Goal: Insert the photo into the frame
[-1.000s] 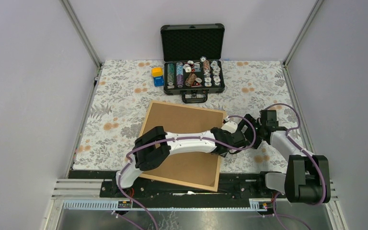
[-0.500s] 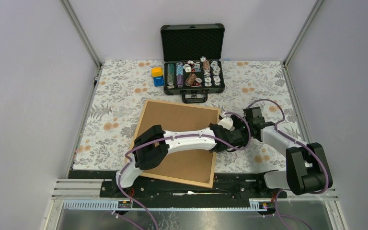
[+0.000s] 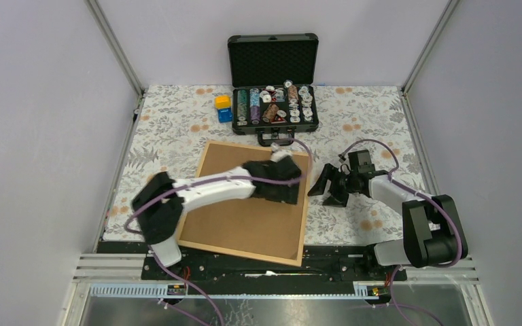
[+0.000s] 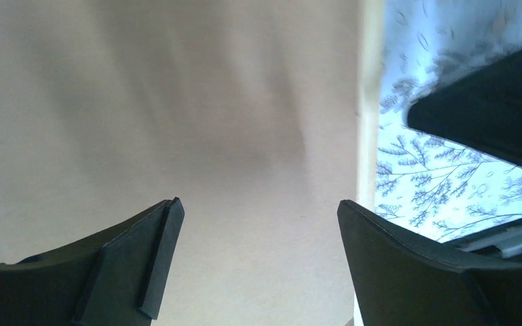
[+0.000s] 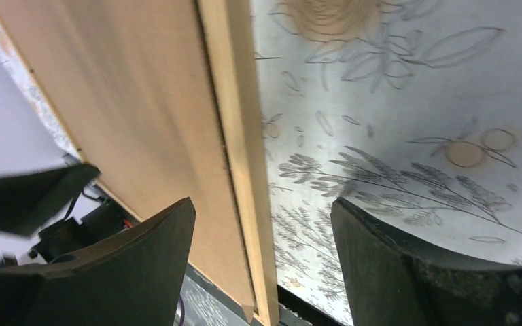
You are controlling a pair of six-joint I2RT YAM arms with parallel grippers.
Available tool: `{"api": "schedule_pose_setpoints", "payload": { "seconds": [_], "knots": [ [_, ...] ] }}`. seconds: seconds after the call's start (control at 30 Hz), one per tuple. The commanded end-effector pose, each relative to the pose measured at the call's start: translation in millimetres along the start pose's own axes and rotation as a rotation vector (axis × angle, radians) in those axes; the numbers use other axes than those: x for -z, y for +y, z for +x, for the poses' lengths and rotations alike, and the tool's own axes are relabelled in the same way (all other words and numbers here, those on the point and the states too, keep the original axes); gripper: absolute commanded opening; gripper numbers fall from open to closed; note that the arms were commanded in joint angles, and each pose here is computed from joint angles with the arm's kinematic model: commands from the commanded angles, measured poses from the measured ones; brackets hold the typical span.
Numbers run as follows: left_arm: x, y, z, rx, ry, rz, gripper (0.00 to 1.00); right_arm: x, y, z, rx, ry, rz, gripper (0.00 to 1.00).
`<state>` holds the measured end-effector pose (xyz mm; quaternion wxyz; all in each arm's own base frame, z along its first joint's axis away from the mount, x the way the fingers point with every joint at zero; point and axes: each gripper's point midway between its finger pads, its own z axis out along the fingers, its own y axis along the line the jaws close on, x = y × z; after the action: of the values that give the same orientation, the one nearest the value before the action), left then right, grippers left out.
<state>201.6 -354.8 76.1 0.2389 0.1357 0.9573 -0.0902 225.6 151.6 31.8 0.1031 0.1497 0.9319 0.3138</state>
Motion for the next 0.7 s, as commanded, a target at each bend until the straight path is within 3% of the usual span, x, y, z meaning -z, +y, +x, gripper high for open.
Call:
{"api": "schedule_pose_setpoints", "payload": {
  "seconds": [0.0,0.2,0.4,0.53,0.67],
  "knots": [
    [42,20,-49,0.257,-0.106,0.289,0.98,10,37,-2,0.112,0.023,-0.208,0.79],
    [61,160,-55,0.417,-0.179,0.121,0.99,13,59,13,0.118,0.120,-0.358,0.76],
    [72,287,-42,0.654,-0.224,0.006,0.99,12,65,32,0.118,0.184,-0.384,0.67],
    [53,324,-23,0.797,-0.152,0.024,0.99,12,58,35,0.136,0.178,-0.340,0.65],
    [31,333,-10,0.868,-0.116,0.038,0.99,9,43,32,0.153,0.164,-0.245,0.66]
  ]
}}
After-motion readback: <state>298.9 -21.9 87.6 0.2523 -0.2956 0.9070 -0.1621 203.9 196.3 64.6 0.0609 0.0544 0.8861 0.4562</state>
